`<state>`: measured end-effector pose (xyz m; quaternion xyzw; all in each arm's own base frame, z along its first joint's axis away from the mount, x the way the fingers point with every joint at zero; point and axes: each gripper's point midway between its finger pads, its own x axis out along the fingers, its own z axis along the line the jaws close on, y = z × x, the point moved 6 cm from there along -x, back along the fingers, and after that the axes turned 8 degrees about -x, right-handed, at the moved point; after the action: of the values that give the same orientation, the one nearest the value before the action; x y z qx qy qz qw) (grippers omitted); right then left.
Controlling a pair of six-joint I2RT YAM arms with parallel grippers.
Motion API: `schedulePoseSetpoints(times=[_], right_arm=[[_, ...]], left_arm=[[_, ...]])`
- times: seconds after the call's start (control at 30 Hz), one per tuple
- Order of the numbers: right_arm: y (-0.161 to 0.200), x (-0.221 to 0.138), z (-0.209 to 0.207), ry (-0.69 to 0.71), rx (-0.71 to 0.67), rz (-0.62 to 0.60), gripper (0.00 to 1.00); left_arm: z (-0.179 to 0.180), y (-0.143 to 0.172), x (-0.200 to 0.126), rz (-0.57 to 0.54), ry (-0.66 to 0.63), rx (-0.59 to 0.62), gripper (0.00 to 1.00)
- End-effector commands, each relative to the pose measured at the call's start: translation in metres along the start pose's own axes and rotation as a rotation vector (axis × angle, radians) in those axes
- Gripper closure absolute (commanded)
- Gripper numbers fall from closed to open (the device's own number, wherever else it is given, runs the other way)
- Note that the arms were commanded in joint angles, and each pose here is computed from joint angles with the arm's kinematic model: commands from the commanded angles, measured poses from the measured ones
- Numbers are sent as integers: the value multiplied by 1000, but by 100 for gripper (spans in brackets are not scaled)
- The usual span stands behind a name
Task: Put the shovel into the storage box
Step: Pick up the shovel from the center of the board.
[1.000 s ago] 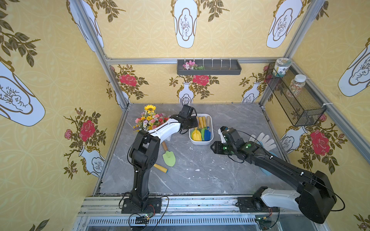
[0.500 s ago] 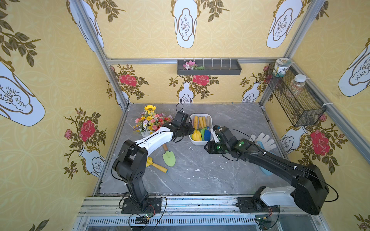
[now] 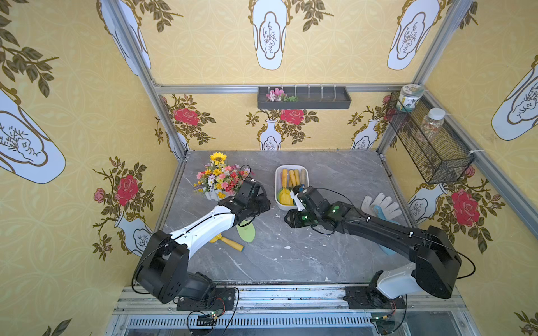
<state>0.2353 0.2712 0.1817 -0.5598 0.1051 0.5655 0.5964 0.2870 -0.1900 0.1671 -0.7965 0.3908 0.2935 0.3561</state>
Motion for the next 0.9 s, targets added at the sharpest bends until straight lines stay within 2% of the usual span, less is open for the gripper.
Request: schedulePoseSetpoints(times=[0.0,0.4,0.6,0.87], right_arm=[[-7,5,17,-73,-50,-24,53],[-3,30,49,-151,-120,26,53],[0,33,51,-148,-122,34,53],[2,35,49,-133,-118,42,53]], left_arm=[[15,5,-7,-36,-25,-66,63],[74,28,-20,-78,-154,-195,66],[102,26,-14,-94,-224,-253,67],[119,14,-2,-109,-267,-289,67]])
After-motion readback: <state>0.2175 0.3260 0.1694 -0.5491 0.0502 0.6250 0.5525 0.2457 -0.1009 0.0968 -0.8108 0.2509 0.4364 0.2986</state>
